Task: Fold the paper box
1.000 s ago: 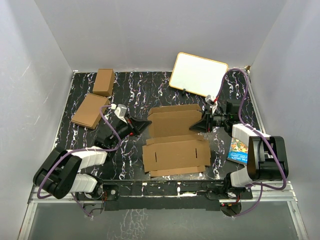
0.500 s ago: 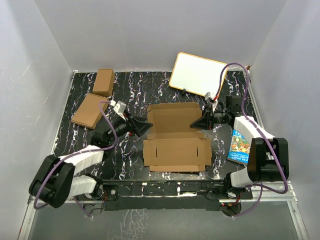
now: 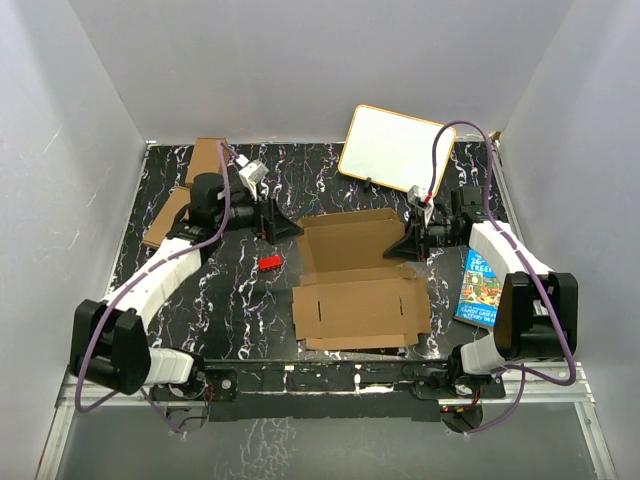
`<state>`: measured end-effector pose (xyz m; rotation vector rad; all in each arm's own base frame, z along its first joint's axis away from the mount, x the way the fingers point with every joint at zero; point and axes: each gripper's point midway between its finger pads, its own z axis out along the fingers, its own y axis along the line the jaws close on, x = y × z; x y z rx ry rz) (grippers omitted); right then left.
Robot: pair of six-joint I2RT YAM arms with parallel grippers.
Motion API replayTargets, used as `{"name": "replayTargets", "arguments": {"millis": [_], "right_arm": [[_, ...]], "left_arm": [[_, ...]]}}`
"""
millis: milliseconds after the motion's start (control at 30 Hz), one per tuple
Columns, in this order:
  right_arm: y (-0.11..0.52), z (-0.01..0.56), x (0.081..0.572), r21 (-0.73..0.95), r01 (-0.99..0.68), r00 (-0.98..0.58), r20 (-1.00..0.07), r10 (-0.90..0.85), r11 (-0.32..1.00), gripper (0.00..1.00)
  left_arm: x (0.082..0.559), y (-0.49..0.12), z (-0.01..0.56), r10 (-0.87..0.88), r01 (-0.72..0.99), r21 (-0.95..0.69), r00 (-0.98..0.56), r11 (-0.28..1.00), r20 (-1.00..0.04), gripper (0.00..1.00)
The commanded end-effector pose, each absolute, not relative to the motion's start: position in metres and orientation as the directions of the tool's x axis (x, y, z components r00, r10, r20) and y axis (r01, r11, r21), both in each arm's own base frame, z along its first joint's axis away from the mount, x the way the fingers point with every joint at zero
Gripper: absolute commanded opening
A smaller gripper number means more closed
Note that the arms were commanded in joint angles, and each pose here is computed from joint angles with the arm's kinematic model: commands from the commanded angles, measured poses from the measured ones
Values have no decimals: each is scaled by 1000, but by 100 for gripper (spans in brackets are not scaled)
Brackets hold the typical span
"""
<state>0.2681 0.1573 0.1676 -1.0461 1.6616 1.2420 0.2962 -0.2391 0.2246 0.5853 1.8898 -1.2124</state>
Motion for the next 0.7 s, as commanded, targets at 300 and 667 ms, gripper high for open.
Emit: {"name": "replayTargets", "arguments": {"millis": [300,667], "right_arm": [[163,180,270,236,-964,-253,-957,-141,122,8],[164,177,270,248,-961,-264,-954,-145,120,8]], "left_arm": [[294,-272,206,246,836,-492,-543,241,-803,73],[282,-291,207,311,840,-531,-537,113,-784,40]]}}
